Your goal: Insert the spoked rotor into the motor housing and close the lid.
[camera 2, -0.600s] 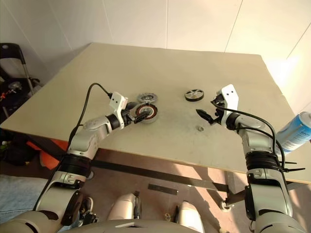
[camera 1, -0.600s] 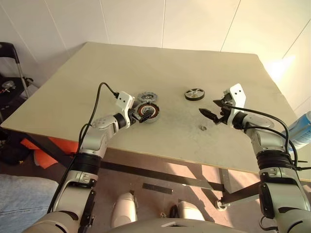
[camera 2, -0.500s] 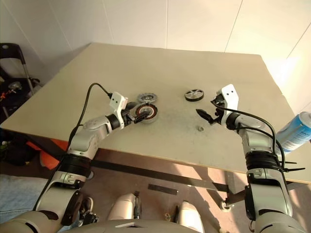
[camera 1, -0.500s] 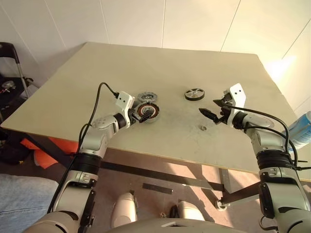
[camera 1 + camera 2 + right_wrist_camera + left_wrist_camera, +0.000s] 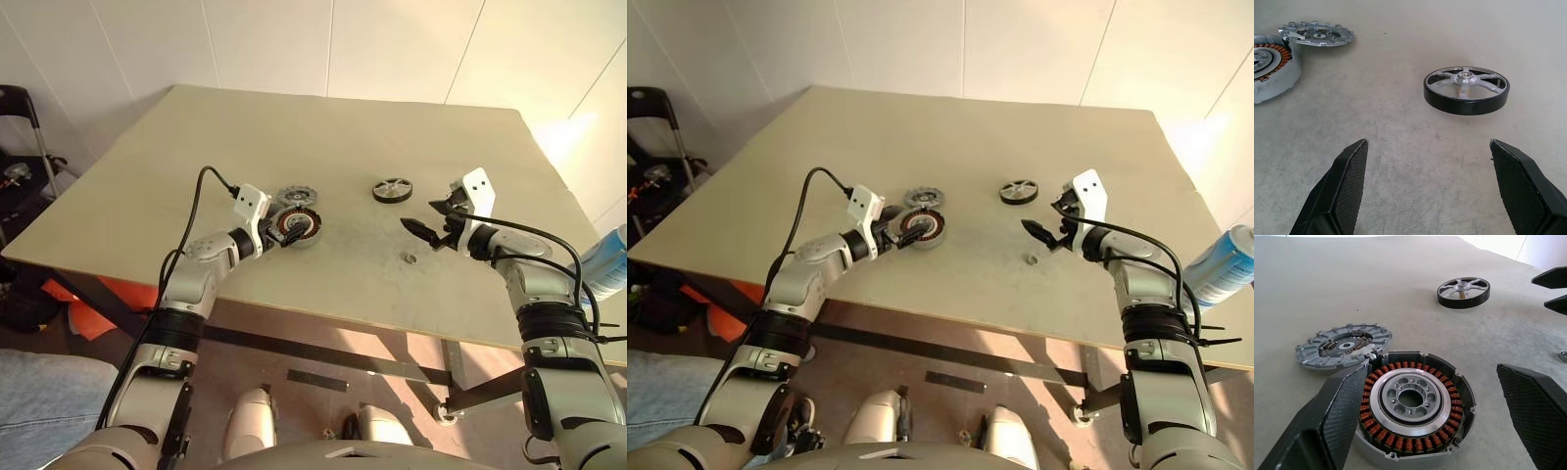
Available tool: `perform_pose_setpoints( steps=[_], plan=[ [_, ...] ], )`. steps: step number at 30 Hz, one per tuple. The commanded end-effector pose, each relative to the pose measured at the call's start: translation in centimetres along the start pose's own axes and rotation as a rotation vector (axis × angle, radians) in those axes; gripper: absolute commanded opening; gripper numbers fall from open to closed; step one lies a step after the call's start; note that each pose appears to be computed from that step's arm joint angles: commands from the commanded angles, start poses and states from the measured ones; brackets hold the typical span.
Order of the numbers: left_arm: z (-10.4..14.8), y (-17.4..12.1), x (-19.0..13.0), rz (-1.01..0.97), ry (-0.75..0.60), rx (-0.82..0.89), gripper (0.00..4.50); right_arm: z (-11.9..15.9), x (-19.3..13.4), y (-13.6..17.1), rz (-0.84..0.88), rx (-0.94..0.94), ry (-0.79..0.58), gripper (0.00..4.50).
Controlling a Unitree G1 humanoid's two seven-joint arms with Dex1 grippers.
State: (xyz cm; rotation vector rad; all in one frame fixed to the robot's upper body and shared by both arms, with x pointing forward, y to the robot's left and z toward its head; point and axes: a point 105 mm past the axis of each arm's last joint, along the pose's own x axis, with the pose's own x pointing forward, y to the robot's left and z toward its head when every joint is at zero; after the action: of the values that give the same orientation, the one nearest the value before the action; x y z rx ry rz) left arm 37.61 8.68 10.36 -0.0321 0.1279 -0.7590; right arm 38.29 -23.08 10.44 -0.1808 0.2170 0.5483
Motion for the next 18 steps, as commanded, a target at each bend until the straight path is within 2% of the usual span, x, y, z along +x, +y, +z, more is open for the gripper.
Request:
perform_pose_setpoints(
  steps=[1,12,15,18],
  plan=[
    [2.1,0.3,0.2,0.013,-0.057,0.041,4.49,1.8,0.1,-0.3,-0.007,-0.04,-0.047,4.5],
    [1.9,0.3,0.4,0.027,-0.026,0.104,4.49,1.6,0.3,-0.1,-0.007,-0.041,-0.043,4.5],
    [1.8,0.7,0.1,0.045,0.013,0.203,4.49,1.7,0.4,-0.1,-0.007,-0.044,-0.043,4.5],
    [2.2,1.6,-0.3,0.075,0.068,0.395,4.49,1.8,0.5,-0.1,-0.004,-0.046,-0.043,4.5]
  ],
)
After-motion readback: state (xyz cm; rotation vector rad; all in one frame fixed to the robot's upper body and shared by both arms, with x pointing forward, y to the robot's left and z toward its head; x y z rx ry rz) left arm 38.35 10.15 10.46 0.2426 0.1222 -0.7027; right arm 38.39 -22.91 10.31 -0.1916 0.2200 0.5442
